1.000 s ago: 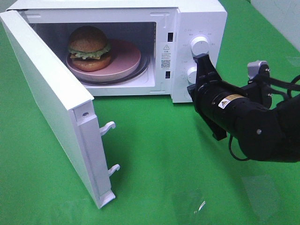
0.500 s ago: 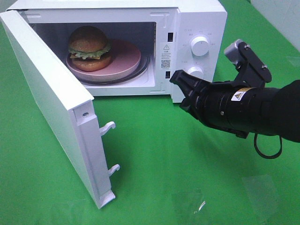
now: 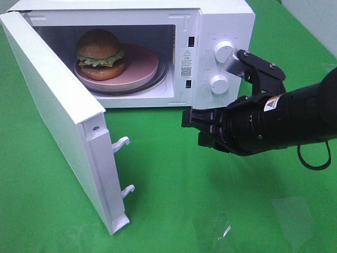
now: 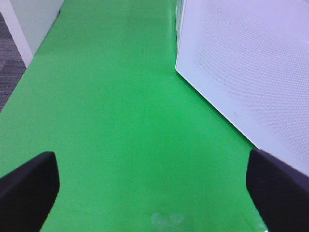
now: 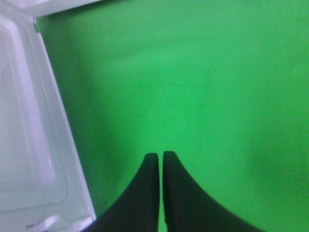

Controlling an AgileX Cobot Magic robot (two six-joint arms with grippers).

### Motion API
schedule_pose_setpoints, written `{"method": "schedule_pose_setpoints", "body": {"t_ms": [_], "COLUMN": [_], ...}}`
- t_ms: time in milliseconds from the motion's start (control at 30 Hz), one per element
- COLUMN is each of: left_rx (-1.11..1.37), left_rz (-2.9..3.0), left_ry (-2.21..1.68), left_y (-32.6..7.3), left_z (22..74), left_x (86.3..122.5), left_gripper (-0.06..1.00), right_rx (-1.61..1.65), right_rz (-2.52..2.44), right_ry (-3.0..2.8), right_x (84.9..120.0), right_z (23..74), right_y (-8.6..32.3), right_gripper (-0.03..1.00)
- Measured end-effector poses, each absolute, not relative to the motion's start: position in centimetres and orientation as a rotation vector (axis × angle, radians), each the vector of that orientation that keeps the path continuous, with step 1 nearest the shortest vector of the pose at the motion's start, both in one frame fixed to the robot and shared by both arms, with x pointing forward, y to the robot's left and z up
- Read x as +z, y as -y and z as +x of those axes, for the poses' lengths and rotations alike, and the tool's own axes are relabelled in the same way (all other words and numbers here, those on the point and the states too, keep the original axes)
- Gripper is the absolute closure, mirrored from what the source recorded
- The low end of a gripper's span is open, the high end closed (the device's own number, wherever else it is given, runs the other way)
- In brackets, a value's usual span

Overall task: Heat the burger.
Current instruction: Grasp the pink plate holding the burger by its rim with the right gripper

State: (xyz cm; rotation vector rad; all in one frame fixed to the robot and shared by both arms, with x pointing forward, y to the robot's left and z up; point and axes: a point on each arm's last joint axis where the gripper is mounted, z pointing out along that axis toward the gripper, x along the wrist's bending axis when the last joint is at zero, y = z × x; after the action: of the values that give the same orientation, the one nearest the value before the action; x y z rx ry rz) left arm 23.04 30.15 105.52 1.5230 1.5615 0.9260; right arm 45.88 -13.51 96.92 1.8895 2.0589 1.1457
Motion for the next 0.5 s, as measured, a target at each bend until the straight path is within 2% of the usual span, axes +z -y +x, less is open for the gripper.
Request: {"method": "schedule_pose_setpoints", "body": {"t_ms": [267, 500], "left_rx": [0.926, 0.926], "left_rz": [1.523, 1.523], "left_ry": [-1.562, -1.562], "left_y": [-30.1, -30.1], "left_z": [23.0, 23.0], "left_x": [105.5, 105.5], "left_gripper": [-0.05, -0.05], "right_rx": [0.925, 0.723], "right_rz": [1.56, 0.983], "right_ry": [-2.309, -2.476], "right_x": [98.1, 99.9], "right_z": [47.0, 48.1], "right_y": [14.2, 14.3], "right_gripper": [0.94, 0.93]}}
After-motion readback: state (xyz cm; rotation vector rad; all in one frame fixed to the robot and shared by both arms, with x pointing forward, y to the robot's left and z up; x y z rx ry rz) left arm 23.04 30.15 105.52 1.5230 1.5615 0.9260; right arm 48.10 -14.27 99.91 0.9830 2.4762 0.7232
